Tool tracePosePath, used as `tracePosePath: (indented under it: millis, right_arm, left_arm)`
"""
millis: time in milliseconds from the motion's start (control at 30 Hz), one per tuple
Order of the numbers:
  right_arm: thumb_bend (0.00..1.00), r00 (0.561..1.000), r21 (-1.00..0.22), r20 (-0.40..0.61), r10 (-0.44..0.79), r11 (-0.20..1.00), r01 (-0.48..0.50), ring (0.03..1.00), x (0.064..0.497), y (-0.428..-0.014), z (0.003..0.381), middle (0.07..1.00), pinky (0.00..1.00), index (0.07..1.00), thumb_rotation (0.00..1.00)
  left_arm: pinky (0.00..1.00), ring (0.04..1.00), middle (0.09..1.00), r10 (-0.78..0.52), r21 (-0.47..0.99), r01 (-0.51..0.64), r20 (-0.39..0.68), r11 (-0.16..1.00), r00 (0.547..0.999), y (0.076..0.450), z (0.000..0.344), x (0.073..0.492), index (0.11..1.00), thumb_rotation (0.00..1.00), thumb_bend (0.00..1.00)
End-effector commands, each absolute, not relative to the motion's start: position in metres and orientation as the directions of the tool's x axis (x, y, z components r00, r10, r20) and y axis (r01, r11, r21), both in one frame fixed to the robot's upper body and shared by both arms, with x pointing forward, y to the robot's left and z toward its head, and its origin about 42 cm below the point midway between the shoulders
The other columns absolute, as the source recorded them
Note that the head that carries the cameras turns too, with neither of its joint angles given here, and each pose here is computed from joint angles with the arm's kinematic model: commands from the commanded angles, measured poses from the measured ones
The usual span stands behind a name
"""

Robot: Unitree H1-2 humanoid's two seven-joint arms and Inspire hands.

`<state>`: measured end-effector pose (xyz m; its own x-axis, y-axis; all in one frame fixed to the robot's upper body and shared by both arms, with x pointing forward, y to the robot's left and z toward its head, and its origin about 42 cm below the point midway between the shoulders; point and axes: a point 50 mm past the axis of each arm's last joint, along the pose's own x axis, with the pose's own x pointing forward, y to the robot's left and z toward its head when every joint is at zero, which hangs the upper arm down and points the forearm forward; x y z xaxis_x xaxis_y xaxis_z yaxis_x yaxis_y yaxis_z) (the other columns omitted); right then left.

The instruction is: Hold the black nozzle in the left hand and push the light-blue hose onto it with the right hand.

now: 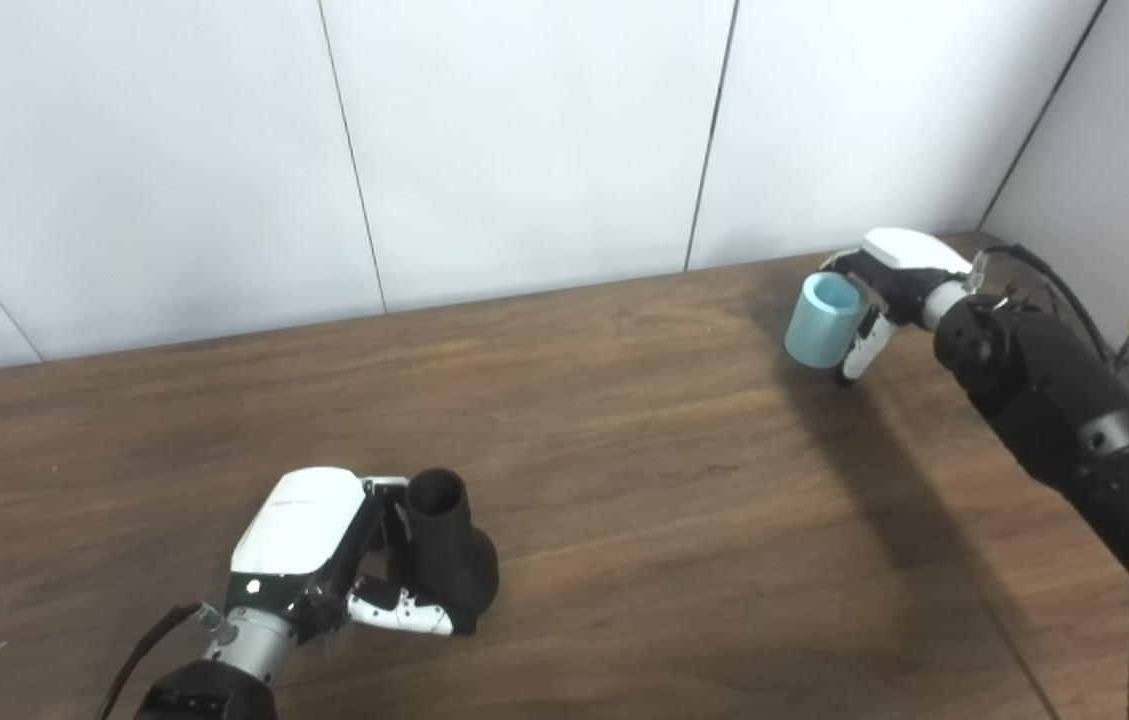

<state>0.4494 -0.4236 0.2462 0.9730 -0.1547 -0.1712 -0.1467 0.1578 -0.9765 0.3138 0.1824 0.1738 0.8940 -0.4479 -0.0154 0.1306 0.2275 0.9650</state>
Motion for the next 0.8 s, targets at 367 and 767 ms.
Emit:
tracePosePath:
  millis: [367, 767]
  right_arm:
    - [0.98, 0.996, -0.979, 0.014, -0.086, 0.2, 0.031, 0.814, 0.459, -0.4223, 0.2822, 0.827, 0.64, 0.737, 0.0]
    - [0.97, 0.997, -0.987, 0.005, -0.079, 0.161, 0.018, 0.705, 0.4572, -0.4254, 0.2809, 0.702, 0.68, 0.664, 0.0]
  left_arm:
    - [0.37, 0.44, 0.474, -0.439, 0.97, 0.143, -0.043, 0.198, 0.898, 0.187, 0.1713, 0.3116, 0.492, 0.0, 0.51]
    - [0.37, 0.439, 0.474, -0.436, 0.97, 0.148, -0.05, 0.194, 0.899, 0.1852, 0.1726, 0.3107, 0.492, 0.0, 0.51]
